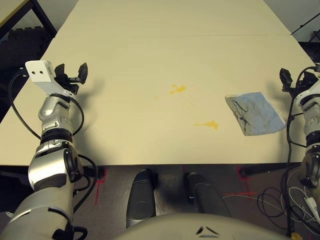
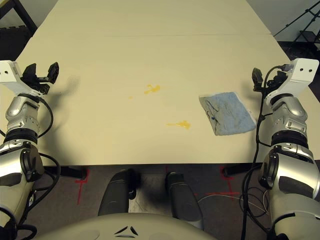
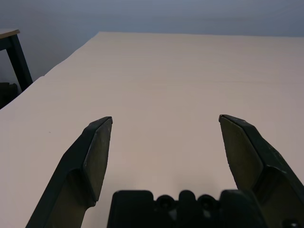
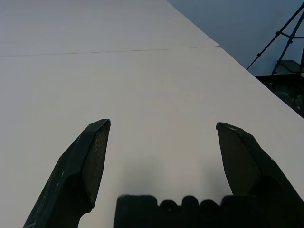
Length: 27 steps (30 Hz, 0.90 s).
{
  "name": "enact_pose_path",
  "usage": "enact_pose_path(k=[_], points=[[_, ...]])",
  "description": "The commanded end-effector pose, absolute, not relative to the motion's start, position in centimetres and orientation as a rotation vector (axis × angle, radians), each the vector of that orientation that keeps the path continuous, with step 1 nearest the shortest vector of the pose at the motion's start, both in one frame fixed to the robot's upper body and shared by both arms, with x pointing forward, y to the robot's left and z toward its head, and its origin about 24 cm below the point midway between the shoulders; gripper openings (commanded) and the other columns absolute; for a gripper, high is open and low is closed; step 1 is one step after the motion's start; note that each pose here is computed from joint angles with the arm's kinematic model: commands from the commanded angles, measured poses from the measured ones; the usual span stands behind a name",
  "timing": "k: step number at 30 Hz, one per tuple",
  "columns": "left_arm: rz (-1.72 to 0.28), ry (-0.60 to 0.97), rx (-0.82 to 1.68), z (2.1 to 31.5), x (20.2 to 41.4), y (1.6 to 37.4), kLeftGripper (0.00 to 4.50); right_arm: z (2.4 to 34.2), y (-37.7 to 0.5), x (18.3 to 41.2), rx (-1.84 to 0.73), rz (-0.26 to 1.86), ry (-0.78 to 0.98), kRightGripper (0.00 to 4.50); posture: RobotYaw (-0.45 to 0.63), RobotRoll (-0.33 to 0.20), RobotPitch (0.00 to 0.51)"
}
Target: Wipe the water off the table with a rag.
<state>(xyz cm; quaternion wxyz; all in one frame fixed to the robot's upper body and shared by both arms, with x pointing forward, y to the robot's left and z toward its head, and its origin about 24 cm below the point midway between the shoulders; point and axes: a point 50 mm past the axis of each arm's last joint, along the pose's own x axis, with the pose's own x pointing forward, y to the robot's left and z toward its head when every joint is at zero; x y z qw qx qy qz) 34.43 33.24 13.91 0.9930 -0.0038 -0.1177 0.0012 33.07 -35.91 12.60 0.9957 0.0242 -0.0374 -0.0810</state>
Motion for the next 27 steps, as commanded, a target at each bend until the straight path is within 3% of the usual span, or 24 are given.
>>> enact_pose_path(k=[1, 16, 20, 27], points=[[-0.017, -0.227, -0.006, 13.8, 34.7, 32.8, 4.5, 12.3, -36.1, 32.7, 0.046, -0.171, -0.08, 4.44, 0.06, 0.0, 0.15], [-0.128, -0.247, 0.006, 15.1, 35.6, 31.5, 4.5, 11.8, -36.5, 32.0, 0.059, -0.2, -0.083, 4.44, 0.03, 0.0, 0.162], [-0.244, -0.26, -0.019, 15.5, 35.6, 30.9, 4.5, 11.7, -36.7, 31.8, 0.061, -0.204, -0.083, 4.44, 0.04, 0.0, 0.159], [-0.619, -0.241, -0.041, 16.0, 34.2, 29.6, 4.5, 11.5, -37.1, 31.5, 0.061, -0.208, -0.066, 4.44, 0.07, 0.0, 0.165]])
